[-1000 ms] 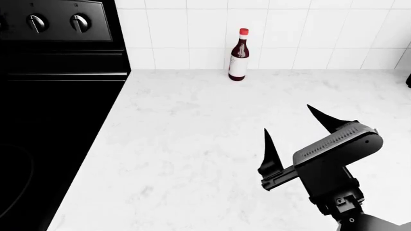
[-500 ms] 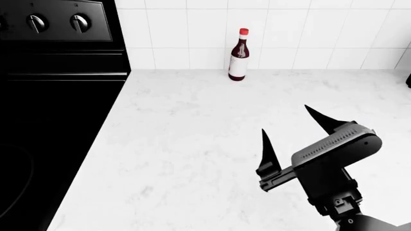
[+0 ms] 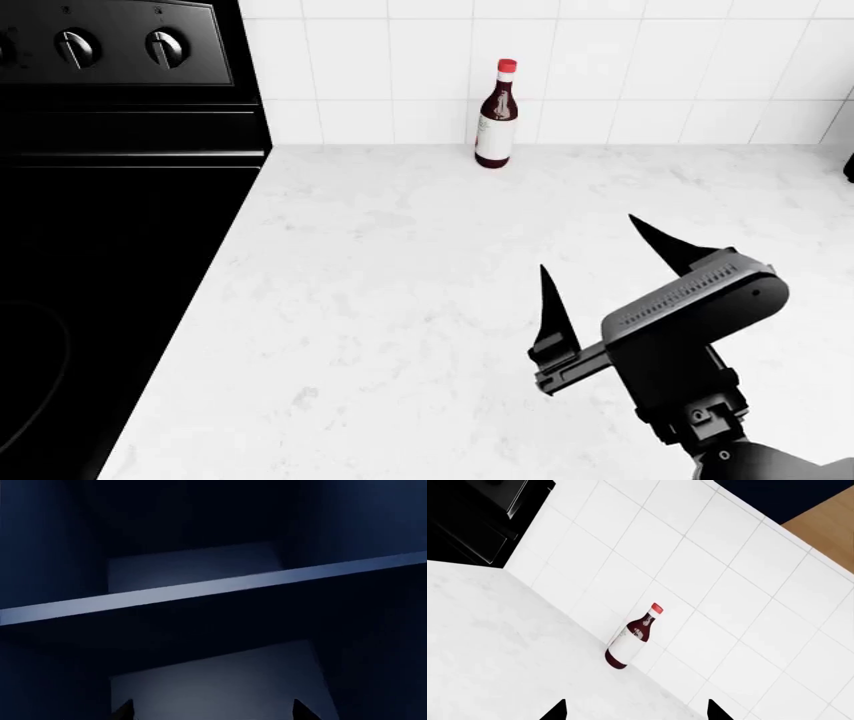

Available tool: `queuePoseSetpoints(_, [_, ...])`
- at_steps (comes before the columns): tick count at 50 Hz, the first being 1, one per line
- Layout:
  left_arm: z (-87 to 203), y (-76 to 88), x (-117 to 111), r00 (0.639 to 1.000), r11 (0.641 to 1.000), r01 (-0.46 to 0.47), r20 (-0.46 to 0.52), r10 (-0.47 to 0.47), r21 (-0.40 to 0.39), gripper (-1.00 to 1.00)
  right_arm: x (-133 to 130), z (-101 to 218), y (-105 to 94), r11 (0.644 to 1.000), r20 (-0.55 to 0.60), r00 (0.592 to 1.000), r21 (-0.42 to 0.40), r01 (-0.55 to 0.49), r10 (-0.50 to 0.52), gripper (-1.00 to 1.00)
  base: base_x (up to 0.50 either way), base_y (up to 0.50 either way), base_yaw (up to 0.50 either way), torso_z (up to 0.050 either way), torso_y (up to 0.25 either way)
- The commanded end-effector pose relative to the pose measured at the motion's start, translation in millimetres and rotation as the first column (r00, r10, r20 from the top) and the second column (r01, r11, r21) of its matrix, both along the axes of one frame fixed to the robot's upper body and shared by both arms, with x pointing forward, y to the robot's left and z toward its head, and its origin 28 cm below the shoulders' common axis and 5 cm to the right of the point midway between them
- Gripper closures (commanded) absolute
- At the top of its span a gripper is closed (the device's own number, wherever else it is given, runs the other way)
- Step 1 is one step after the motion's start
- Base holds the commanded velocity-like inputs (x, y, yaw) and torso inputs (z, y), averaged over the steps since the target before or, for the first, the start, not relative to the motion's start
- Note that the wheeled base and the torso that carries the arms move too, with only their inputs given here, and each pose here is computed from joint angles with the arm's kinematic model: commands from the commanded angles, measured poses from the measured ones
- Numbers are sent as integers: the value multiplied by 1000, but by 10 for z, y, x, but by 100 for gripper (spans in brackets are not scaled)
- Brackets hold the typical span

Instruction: A wet mug is on the counter and needs to be dried. Pick it up and place it upside down in the open cabinet.

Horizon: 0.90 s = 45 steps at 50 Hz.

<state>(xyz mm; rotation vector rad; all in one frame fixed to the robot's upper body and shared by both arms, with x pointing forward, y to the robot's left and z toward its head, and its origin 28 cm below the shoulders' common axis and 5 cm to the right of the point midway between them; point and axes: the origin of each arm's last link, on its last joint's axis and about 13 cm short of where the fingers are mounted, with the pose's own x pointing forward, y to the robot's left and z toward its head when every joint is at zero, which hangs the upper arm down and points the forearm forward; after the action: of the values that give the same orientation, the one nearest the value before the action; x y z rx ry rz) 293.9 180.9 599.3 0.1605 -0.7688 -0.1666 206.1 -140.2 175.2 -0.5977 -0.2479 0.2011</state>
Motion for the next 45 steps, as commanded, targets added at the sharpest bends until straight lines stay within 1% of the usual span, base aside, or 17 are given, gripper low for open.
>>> queuePoseSetpoints(1, [40,15,-100,996,996,88,-33,-88,-18,-100,3,12,6,1000,4,1000,1,0,0,-100,0,0,0,0,0])
queuePoseSetpoints(7, [63,32,-171,992,993,116,-50,-116,-15,-100,-2,22,11,1000,6,1000,0,1,-1,-100,0,0,0,0,0])
queuePoseSetpoints(13, [98,28,-290,986,988,157,-59,-157,-2,-100,7,30,27,1000,7,1000,0,-1,1,-100,0,0,0,0,0])
queuePoseSetpoints(16, [94,37,-338,985,987,162,-58,-161,2,-100,12,30,32,1000,7,1000,1,-3,3,-100,0,0,0,0,0])
queuePoseSetpoints(26, [-93,38,-548,975,976,214,-63,-213,22,-100,21,25,33,1000,6,1000,3,-1,1,-100,0,0,0,0,0])
queuePoseSetpoints(45, [-358,54,-962,962,960,272,-50,-269,64,-100,25,83,25,1000,13,1000,28,10,-10,-100,0,0,0,0,0])
